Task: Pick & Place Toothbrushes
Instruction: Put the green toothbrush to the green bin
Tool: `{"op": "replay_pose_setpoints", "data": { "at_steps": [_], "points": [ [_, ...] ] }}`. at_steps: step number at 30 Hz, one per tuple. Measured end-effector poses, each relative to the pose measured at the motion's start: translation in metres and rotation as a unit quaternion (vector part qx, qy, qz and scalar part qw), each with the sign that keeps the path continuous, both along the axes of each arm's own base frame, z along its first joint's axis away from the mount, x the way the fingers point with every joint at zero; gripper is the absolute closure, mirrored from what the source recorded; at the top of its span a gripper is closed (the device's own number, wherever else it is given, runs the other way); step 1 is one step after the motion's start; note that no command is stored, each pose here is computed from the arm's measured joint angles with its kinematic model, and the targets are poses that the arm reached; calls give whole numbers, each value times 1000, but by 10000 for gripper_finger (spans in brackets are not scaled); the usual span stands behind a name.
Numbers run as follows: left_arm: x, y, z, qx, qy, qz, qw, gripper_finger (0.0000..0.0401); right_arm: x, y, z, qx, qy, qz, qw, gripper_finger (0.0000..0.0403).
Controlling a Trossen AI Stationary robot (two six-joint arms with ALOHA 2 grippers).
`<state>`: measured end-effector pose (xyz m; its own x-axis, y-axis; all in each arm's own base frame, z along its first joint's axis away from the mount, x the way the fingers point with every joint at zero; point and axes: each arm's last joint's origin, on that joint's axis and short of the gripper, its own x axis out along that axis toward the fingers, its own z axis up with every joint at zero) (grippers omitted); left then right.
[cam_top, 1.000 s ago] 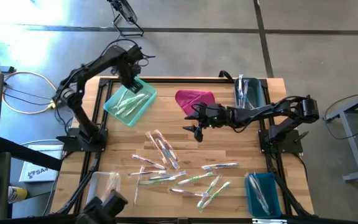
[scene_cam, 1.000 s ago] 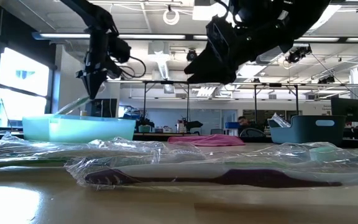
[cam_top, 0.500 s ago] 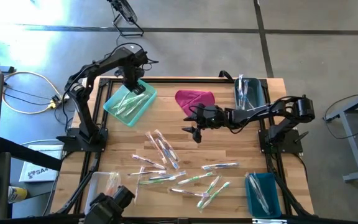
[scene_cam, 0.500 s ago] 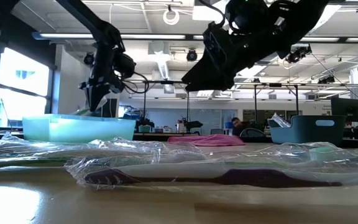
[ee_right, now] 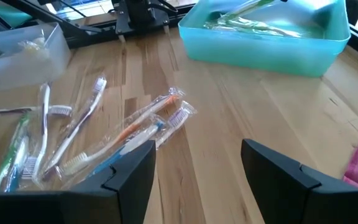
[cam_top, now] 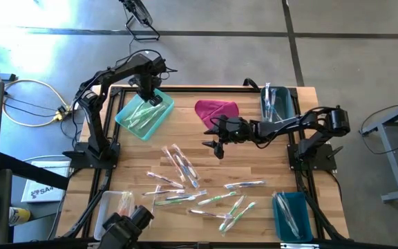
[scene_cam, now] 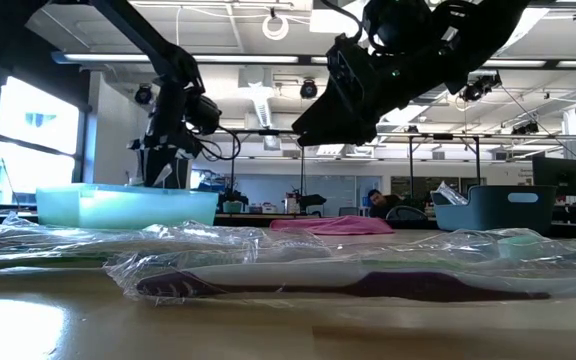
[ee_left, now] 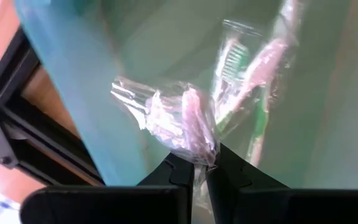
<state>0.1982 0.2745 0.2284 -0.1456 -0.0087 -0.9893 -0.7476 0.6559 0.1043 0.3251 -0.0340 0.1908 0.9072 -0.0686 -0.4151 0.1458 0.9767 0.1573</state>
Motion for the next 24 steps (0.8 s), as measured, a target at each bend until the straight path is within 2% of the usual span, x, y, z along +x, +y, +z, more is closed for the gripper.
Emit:
{"op": "replay_pose_setpoints", "data": {
  "at_steps": [4, 15, 24],
  "points": [
    [0, 0, 0, 0, 1, 0, 1000, 366, 0, 0, 0, 0, 0, 0, 1000, 173],
    [0, 0, 0, 0, 1, 0, 1000, 274, 0, 0, 0, 0, 1, 0, 1000, 173],
    [1, 2, 0, 9, -7, -2, 1000, 265, 0, 0, 0, 0, 1, 0, 1000, 173]
  ]
}}
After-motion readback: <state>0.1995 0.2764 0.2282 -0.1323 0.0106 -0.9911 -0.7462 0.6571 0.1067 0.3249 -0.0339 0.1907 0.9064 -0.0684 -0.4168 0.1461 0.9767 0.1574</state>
